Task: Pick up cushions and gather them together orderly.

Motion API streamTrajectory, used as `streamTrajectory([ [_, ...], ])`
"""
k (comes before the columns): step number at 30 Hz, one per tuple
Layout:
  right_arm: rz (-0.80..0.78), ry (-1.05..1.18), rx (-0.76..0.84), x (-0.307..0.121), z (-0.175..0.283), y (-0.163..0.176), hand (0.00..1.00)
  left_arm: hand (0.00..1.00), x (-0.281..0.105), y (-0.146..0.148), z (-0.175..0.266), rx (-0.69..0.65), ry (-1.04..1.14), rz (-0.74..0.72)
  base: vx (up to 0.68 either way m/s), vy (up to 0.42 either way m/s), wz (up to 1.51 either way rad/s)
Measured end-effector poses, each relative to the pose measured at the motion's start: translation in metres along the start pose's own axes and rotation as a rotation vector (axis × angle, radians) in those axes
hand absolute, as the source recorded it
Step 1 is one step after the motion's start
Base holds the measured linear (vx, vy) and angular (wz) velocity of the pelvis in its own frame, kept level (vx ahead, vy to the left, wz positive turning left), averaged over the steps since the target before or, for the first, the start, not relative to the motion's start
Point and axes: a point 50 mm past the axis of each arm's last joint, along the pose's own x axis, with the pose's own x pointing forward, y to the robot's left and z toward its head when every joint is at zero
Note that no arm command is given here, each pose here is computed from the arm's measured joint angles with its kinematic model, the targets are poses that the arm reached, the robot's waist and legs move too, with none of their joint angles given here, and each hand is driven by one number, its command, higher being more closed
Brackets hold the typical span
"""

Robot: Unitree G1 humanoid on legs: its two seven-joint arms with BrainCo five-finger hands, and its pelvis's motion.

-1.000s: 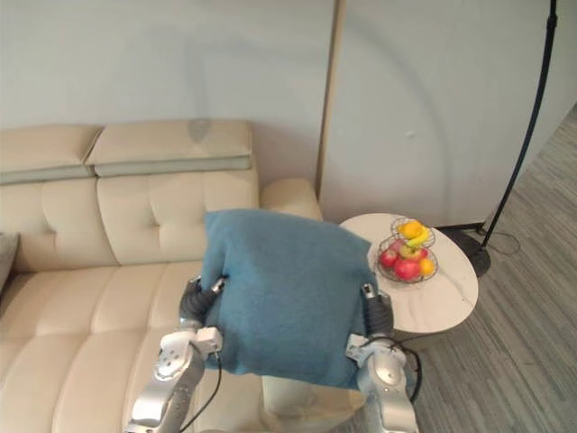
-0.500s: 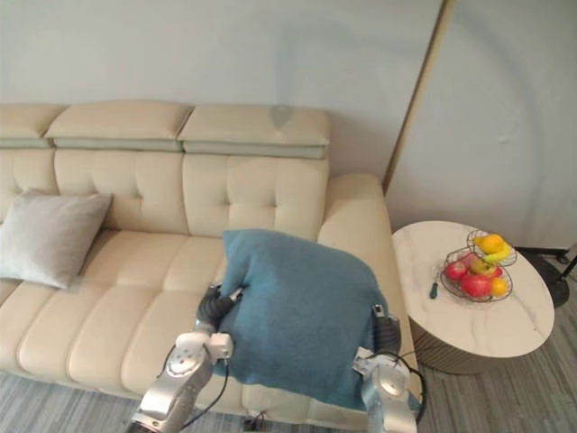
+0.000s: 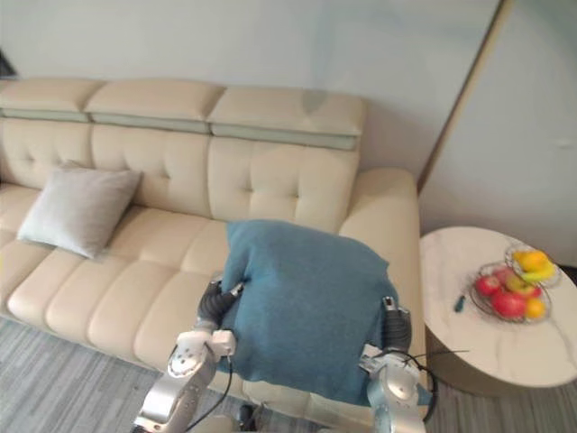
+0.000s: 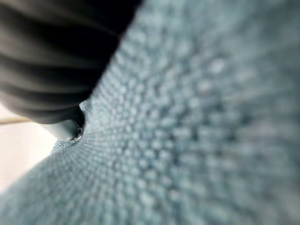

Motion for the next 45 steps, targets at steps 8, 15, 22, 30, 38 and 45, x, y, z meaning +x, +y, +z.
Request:
streamTrajectory([
  [8, -0.010, 0.038, 0.013, 0.001, -0.009, 0.006, 1.00, 1.00, 0.000, 0.006, -0.002, 0.024, 0.010, 0.014, 0.10, 0.271, 0.18],
  [15, -0.016, 0.095, -0.001, 0.003, -0.025, 0.011, 1.00, 1.00, -0.001, 0.012, -0.007, 0.071, 0.034, 0.010, 0.01, 0.278, 0.02],
  [22, -0.012, 0.185, -0.044, 0.000, -0.043, 0.009, 1.00, 1.00, -0.005, 0.021, -0.023, 0.098, 0.112, 0.035, -0.02, 0.319, -0.59],
  [30, 0.024, 0.147, -0.056, 0.002, -0.035, 0.011, 1.00, 1.00, -0.003, 0.016, -0.008, 0.065, 0.045, 0.025, 0.07, 0.093, -0.36],
  [38, 0.030, 0.091, -0.067, -0.006, -0.020, 0.004, 1.00, 1.00, -0.012, 0.014, -0.013, 0.028, 0.066, 0.029, 0.12, -0.015, 0.07],
  [45, 0.018, 0.133, -0.072, -0.009, -0.029, 0.001, 1.00, 1.00, -0.018, 0.014, -0.017, 0.005, 0.081, 0.035, 0.18, 0.145, -0.43],
])
